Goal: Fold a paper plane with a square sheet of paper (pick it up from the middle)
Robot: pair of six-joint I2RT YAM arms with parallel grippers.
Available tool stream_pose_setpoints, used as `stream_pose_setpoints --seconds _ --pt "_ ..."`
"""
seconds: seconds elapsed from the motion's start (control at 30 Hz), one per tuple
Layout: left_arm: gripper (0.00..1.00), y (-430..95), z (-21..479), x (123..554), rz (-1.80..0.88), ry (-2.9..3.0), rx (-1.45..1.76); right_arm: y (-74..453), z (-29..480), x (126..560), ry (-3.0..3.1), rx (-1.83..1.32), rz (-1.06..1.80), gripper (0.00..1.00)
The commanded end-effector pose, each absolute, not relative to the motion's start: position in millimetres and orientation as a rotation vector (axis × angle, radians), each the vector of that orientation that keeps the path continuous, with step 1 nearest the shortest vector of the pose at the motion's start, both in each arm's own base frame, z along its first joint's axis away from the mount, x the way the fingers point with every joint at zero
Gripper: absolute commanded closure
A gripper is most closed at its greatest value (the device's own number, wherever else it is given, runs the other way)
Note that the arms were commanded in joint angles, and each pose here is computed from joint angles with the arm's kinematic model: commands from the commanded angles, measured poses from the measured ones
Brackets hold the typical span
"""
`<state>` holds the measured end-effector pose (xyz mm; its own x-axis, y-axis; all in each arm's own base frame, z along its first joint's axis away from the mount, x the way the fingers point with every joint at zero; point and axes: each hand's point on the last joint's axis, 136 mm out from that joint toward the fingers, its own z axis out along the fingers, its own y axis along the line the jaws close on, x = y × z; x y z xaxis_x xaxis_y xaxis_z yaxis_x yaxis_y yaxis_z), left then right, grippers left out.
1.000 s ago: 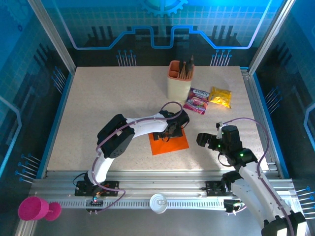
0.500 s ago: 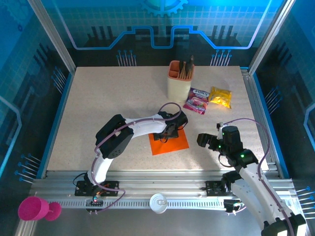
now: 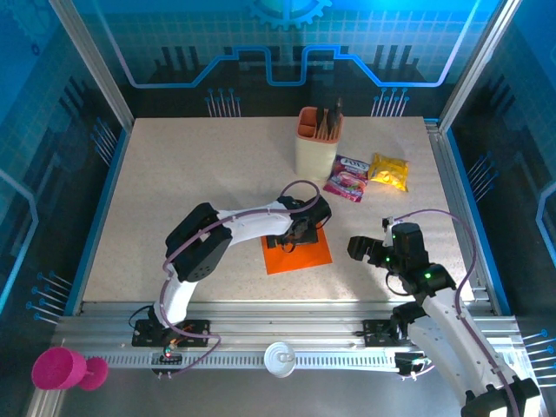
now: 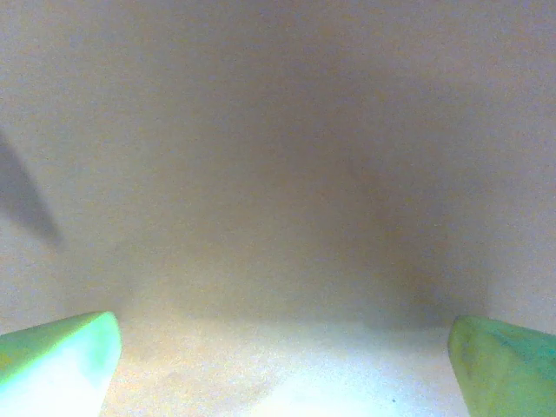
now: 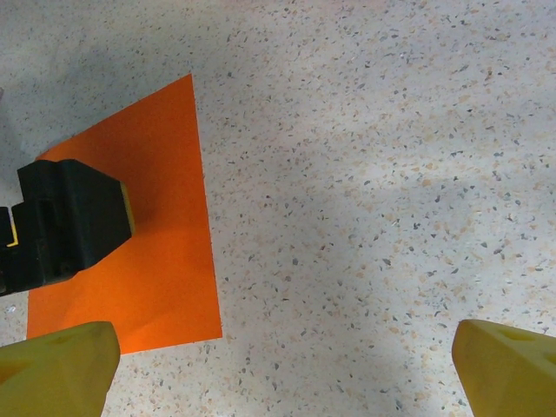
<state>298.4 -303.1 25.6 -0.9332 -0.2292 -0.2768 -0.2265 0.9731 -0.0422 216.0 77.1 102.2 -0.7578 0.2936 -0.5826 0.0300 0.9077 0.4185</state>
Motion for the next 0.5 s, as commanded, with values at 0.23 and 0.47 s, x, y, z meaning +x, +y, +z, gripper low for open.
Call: stream_pose_setpoints --seconds 0.23,0.47 --pt "0.00 -320 31 301 -0.019 2.872 -0.396 81 105 221 2.381 0.215 0.538 0.01" --pt "0.00 -311 20 299 0.067 2.888 -0.407 79 106 221 2.376 0.215 0.536 0.01"
